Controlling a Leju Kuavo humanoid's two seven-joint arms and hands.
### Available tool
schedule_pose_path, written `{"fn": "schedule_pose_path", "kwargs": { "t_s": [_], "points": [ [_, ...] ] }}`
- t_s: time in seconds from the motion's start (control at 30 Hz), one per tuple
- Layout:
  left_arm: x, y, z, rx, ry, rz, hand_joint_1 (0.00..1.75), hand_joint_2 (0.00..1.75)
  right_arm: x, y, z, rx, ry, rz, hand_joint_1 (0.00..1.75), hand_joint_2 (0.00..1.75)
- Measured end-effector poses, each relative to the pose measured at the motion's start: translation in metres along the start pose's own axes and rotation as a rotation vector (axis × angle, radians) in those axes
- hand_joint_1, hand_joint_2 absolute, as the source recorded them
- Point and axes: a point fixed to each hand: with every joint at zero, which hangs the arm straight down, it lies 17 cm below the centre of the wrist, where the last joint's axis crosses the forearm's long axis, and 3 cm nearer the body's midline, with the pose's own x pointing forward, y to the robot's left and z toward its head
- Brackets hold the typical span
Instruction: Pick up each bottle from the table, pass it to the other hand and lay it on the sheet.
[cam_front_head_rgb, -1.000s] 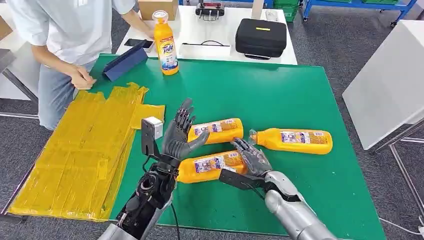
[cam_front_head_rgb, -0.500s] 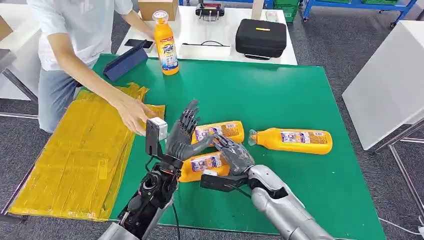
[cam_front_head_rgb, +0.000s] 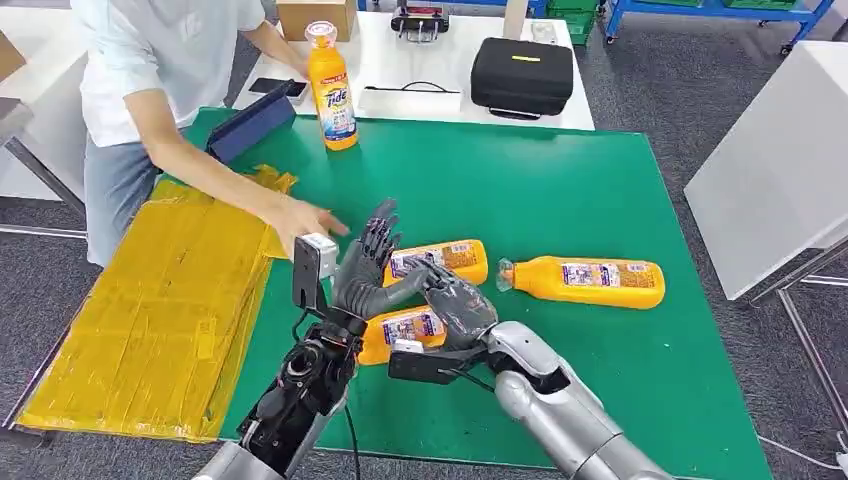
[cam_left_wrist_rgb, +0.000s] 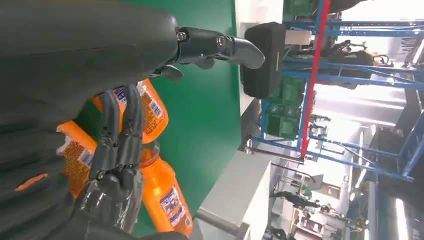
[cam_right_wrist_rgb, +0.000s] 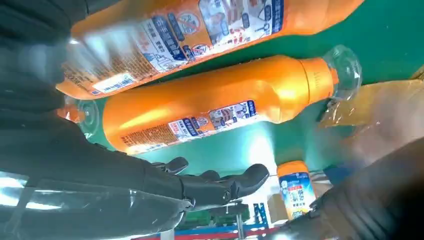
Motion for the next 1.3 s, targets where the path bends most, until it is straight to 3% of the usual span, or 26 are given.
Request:
{"fn": "schedule_pose_path", "kwargs": {
  "t_s": [0.6, 1.3],
  "points": [
    [0.001, 0.004, -0.005, 0.017, -0.009, 0.01, 0.0, 1.75, 0.003, 0.058, -0.002, 0.309, -0.068, -0.119, 0.0, 1.75],
    [0.001, 0.01, -0.005, 0.045, -0.011, 0.012, 0.0, 1.75, 0.005, 0.077, -0.006, 0.433, -0.071, -0.125, 0.0, 1.75]
  ]
}}
